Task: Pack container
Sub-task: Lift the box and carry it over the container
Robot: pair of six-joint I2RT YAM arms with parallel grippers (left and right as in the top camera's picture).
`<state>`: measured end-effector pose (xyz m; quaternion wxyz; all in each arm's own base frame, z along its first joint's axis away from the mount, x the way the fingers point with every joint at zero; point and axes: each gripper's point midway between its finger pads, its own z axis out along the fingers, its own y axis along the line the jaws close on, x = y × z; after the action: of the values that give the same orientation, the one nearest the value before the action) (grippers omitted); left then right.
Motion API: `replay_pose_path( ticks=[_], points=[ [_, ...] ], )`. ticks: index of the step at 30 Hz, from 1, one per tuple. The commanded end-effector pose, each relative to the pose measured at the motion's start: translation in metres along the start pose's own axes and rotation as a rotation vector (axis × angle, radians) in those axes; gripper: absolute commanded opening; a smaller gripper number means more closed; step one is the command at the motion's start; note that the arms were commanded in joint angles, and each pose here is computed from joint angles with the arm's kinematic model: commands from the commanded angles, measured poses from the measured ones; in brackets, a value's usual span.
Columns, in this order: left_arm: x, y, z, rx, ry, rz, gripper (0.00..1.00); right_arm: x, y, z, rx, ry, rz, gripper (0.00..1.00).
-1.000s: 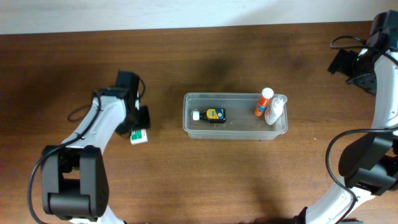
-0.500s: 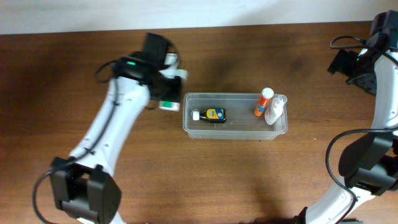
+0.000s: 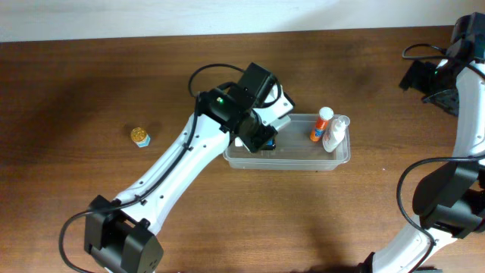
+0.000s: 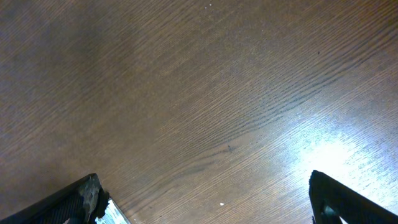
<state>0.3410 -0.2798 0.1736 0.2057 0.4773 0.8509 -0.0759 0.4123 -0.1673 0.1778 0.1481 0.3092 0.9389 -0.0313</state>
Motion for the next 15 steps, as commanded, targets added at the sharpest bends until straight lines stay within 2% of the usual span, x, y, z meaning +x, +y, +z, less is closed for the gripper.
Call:
replay_pose_path(
  ticks=[1, 10, 12, 15],
  points=[
    [-0.014, -0.019, 0.004, 0.084, -0.053, 0.177, 0.52, 0.000, -0.004, 0.004, 0.013, 0.009, 0.011, 0.98],
    [-0.024, -0.040, 0.030, 0.144, -0.076, 0.328, 0.52, 0.000, -0.004, 0.004, 0.013, 0.009, 0.011, 0.98],
    [-0.026, -0.048, 0.035, 0.160, -0.078, 0.361, 0.59, 0.000, -0.004, 0.004, 0.013, 0.009, 0.011, 0.98],
    [-0.031, -0.059, 0.042, 0.171, -0.086, 0.407, 0.60, 0.000, -0.004, 0.004, 0.014, 0.008, 0.011, 0.98]
  ],
)
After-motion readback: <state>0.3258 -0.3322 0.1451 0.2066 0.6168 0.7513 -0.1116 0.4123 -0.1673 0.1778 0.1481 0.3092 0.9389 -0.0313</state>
